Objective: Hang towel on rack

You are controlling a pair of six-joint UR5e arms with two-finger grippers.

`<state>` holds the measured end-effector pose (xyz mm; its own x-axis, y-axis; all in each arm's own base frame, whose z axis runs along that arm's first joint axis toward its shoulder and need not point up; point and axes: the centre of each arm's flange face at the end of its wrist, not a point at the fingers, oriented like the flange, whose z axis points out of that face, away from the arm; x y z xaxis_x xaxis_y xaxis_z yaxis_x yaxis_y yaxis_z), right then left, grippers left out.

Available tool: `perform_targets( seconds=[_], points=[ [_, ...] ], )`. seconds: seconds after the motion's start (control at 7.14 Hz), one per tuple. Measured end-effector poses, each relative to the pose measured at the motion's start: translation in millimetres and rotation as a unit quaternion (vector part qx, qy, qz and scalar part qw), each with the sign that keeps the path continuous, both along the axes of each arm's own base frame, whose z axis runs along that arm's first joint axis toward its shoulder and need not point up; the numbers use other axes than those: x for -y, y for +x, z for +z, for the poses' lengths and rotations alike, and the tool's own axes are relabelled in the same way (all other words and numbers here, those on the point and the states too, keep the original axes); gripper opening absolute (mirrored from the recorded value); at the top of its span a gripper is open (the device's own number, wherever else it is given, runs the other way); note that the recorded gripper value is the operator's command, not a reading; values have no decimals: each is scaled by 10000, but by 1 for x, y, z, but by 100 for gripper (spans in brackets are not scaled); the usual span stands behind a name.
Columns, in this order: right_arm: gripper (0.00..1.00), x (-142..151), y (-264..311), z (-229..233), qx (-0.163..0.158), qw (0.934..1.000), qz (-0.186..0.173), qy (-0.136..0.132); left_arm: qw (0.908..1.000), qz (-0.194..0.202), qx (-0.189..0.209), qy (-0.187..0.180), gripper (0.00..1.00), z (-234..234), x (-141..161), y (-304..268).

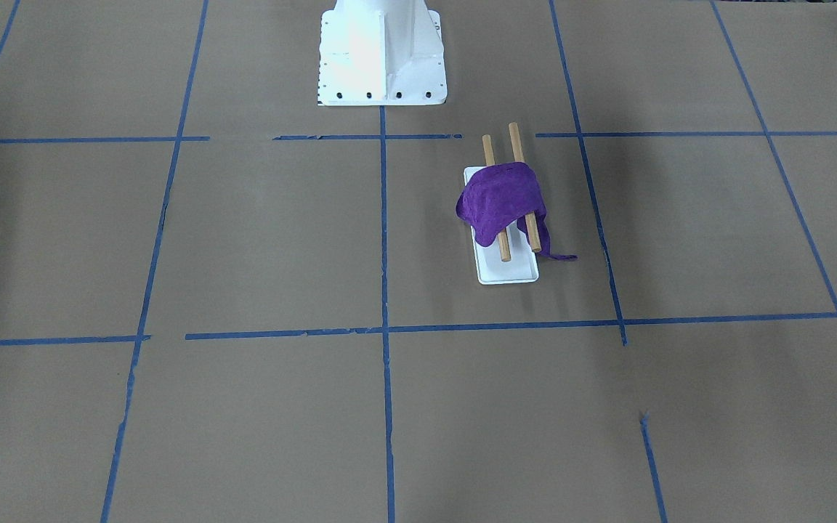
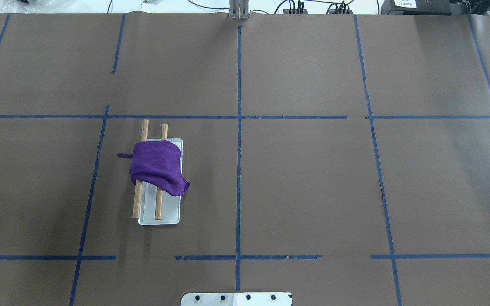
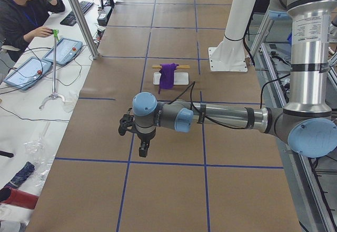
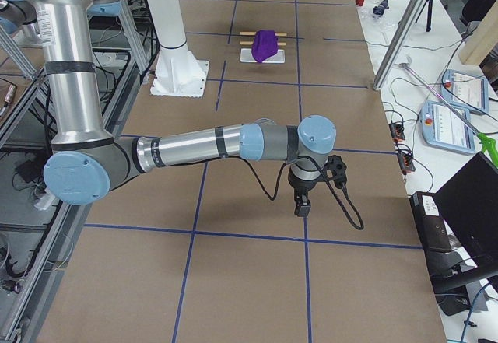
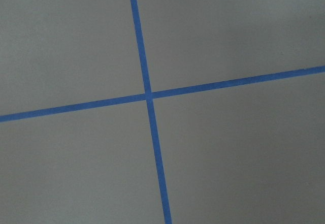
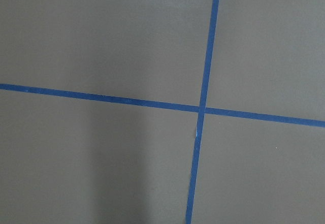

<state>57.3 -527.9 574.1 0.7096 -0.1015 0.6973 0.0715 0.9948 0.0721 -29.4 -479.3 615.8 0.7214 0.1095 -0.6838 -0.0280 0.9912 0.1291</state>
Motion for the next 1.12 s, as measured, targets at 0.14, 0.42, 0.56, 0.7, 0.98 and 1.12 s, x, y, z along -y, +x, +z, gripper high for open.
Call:
perform_targets(
  seconds=[0.14,0.42,0.56,0.7,0.98,1.12],
  points=[
    [100,-2,1,3,19,10000,18,-43,9999,-68,11,-112,100,-1,2,-14],
    [100,-20,21,23,205,9993,203,-228,9999,-39,33,-154,100,-9,12,-36],
    [100,-34,27,36,373,9986,252,-292,9999,-10,37,-146,100,-9,14,-40],
    [100,-44,31,48,436,9985,239,-247,9999,2,37,-141,100,-10,14,-41],
    [100,-46,38,65,103,9996,228,-154,9999,5,32,-145,100,-10,15,-41],
    [100,-45,40,68,-83,9995,256,-166,9999,-3,31,-150,100,-10,16,-41]
  ],
)
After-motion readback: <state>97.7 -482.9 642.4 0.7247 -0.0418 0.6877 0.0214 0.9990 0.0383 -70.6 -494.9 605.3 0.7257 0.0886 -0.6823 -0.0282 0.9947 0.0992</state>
